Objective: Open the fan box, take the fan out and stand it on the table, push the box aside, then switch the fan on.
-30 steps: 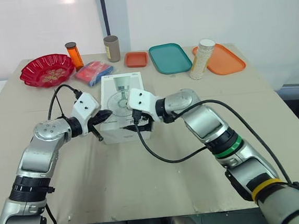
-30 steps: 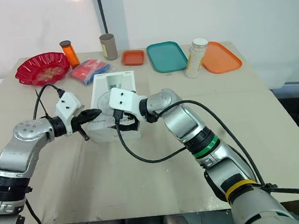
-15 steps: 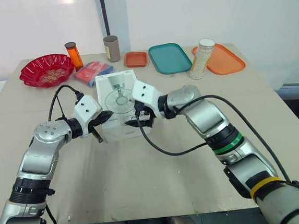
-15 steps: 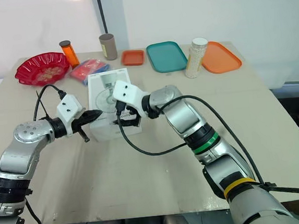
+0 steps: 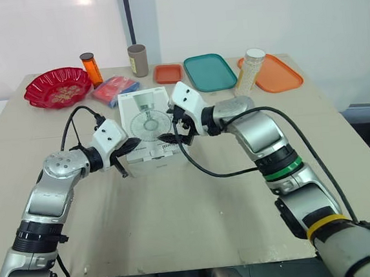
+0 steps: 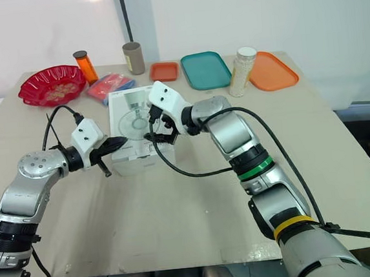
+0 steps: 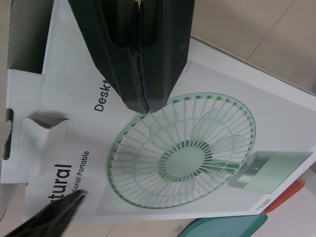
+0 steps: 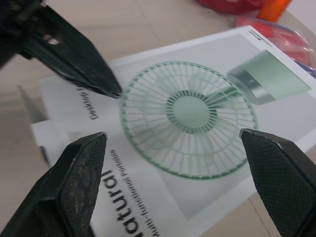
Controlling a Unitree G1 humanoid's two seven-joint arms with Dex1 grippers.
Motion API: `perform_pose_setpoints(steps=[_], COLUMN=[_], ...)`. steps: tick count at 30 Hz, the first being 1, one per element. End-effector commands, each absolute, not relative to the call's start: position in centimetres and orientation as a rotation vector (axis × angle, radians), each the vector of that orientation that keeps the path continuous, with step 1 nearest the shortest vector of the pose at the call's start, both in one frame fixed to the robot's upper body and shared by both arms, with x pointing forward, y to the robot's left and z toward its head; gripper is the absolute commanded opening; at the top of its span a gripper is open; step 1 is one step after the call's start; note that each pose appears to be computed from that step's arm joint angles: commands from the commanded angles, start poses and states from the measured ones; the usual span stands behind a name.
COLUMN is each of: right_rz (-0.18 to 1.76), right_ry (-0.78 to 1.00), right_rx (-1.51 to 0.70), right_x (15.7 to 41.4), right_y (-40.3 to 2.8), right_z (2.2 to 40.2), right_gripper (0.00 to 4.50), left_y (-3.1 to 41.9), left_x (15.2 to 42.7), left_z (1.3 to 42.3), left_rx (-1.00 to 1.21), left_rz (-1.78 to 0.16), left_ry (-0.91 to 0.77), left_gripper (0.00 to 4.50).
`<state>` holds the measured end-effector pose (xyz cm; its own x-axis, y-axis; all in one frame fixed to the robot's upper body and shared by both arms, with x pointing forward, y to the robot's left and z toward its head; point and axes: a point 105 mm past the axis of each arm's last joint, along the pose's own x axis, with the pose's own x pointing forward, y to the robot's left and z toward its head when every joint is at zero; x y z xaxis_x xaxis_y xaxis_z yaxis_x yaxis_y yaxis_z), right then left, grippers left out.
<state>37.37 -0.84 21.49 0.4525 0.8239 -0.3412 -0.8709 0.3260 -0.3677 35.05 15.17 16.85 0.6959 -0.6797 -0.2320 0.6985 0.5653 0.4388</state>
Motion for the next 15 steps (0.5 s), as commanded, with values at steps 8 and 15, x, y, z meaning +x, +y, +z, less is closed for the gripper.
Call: perform_pose_setpoints(steps=[8,15], right_rz=[1.349,1.353], right_ry=[0.110,0.196], right_rx=[-0.527,-0.553], right_x=[32.3,31.9], right_y=[-3.9,-4.3], right_z=[19.3,15.8], right_gripper=[4.44,4.44], left_y=[16.4,16.3], left_x=[34.9,34.9], left_z=[15.6,16.7], left_rx=[0.537,0.513], left_rz=[-0.824,-0.842], left_ry=[0.128,0.104], left_gripper=[0.05,0.05])
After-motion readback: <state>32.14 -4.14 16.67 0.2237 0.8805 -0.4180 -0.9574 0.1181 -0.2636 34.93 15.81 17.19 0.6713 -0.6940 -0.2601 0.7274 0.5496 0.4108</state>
